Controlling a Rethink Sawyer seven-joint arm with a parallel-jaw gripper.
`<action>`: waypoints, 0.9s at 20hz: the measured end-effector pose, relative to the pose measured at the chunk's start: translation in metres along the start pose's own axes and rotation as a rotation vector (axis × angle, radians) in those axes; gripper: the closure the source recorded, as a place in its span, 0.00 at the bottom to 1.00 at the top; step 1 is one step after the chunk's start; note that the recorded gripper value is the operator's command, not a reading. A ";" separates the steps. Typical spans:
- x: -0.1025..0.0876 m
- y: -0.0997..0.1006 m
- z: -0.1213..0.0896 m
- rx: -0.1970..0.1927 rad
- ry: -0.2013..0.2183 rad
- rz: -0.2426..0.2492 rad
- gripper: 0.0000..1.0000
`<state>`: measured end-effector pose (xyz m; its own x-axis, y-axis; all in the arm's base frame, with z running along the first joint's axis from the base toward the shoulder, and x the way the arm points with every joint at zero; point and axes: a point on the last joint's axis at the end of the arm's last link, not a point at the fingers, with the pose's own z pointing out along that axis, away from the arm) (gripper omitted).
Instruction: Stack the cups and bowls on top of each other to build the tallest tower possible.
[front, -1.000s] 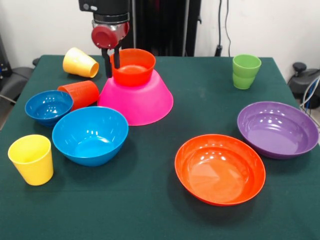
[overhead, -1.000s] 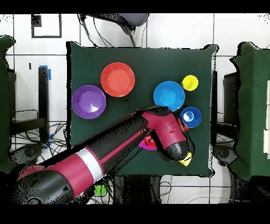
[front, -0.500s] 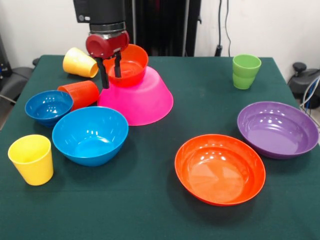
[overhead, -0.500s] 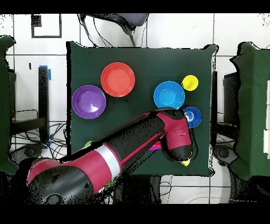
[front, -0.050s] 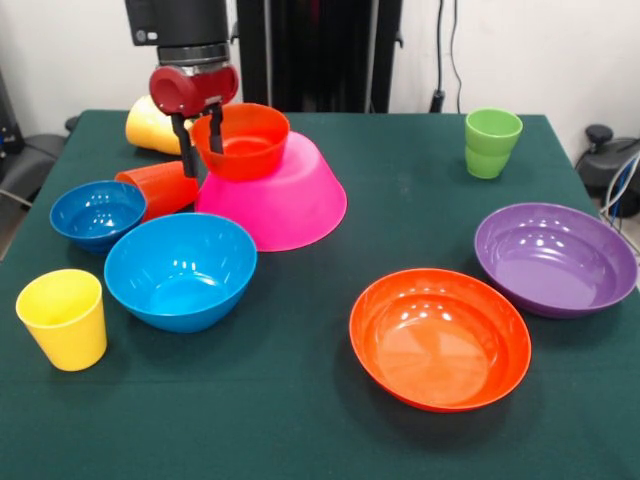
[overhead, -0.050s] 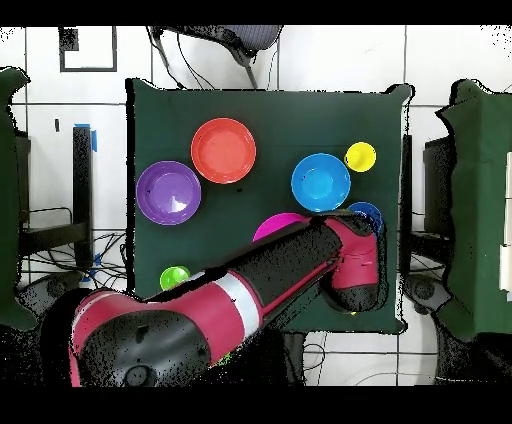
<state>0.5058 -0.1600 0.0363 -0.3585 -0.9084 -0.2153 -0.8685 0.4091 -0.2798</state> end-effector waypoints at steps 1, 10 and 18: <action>0.002 0.000 0.000 0.004 -0.002 -0.014 0.00; 0.001 0.002 0.000 0.008 -0.016 -0.124 0.00; -0.010 0.015 0.002 -0.067 0.002 -0.209 0.00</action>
<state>0.4971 -0.1446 0.0328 -0.1686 -0.9730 -0.1575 -0.9450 0.2050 -0.2550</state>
